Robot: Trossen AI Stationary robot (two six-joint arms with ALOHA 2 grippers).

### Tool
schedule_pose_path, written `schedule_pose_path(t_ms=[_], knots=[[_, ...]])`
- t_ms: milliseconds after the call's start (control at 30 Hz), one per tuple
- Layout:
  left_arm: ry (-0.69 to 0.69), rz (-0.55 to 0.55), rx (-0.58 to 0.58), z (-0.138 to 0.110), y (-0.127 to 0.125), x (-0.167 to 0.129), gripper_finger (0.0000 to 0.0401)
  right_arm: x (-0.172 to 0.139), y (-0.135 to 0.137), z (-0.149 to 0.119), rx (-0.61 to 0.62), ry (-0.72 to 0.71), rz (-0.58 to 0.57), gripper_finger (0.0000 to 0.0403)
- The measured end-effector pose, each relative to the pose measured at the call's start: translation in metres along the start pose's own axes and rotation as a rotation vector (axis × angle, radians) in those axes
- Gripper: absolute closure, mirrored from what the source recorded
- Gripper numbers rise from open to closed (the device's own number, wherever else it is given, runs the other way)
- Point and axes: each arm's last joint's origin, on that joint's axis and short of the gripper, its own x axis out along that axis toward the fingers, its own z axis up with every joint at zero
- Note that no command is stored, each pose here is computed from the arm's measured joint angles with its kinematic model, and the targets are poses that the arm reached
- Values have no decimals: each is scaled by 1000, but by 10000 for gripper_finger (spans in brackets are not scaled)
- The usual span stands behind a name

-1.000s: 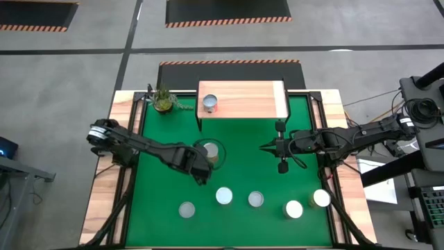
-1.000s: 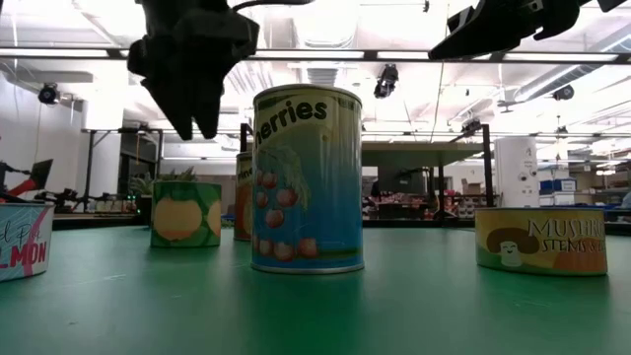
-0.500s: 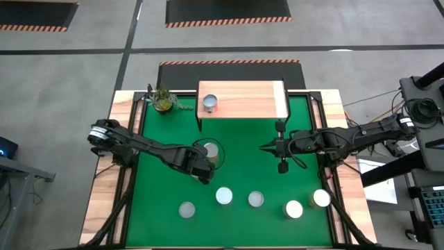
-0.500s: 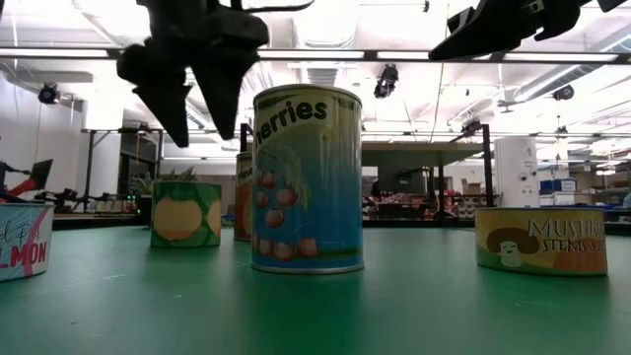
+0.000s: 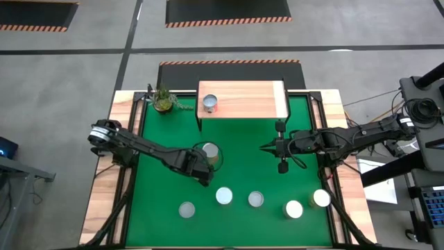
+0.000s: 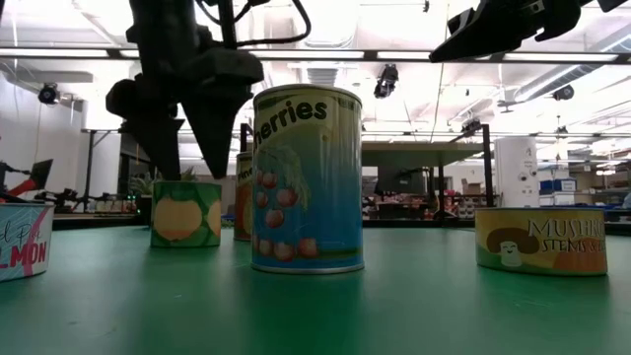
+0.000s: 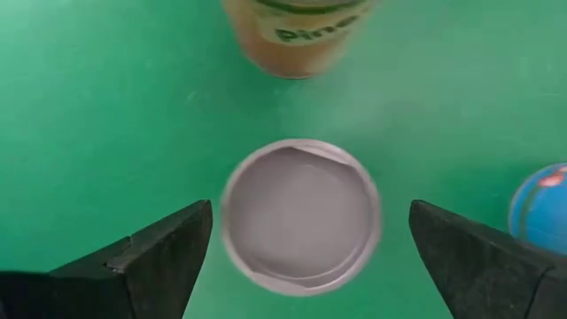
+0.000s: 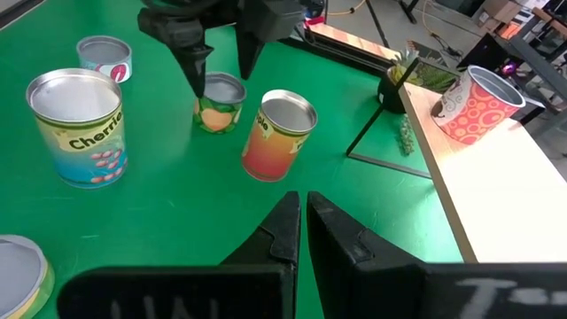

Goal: Pick and place cans onto a shelf
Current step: Put the canned peach on the shelf

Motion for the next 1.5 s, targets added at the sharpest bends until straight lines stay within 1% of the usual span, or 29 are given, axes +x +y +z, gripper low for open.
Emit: schedule_pose_path(t_ms=[233, 400, 500, 733, 800, 900, 1033, 1200, 1267, 1367, 1500], knots=[[4, 17, -8, -4, 5, 10, 38, 0, 0, 0, 0, 1, 0, 390], [-6, -8, -23, -7, 7, 19, 42, 0, 0, 0, -1, 1, 0, 390], [-7, -12, -24, -7, 7, 20, 56, 0, 0, 0, 0, 1, 0, 390], [-7, -13, -27, -7, 7, 20, 117, 0, 0, 0, -1, 1, 0, 390], [-6, -14, -27, -7, 7, 20, 126, 0, 0, 0, -1, 1, 0, 390], [25, -26, -15, -6, 3, 14, 125, 0, 0, 0, 0, 1, 0, 390], [60, -70, 63, 4, -9, -13, 110, 0, 0, 0, -1, 2, 0, 390], [25, -123, 231, 28, -23, -73, 106, 0, 0, 0, -1, 2, 0, 390], [-34, -146, 291, 43, -24, -98, 105, 0, 0, 0, -1, 2, 0, 390], [-154, -174, 344, 71, -19, -133, 105, 0, 0, 0, -1, 2, 0, 390], [-296, -221, 364, 113, -3, -168, 107, 0, 0, 0, -1, 2, 0, 390]])
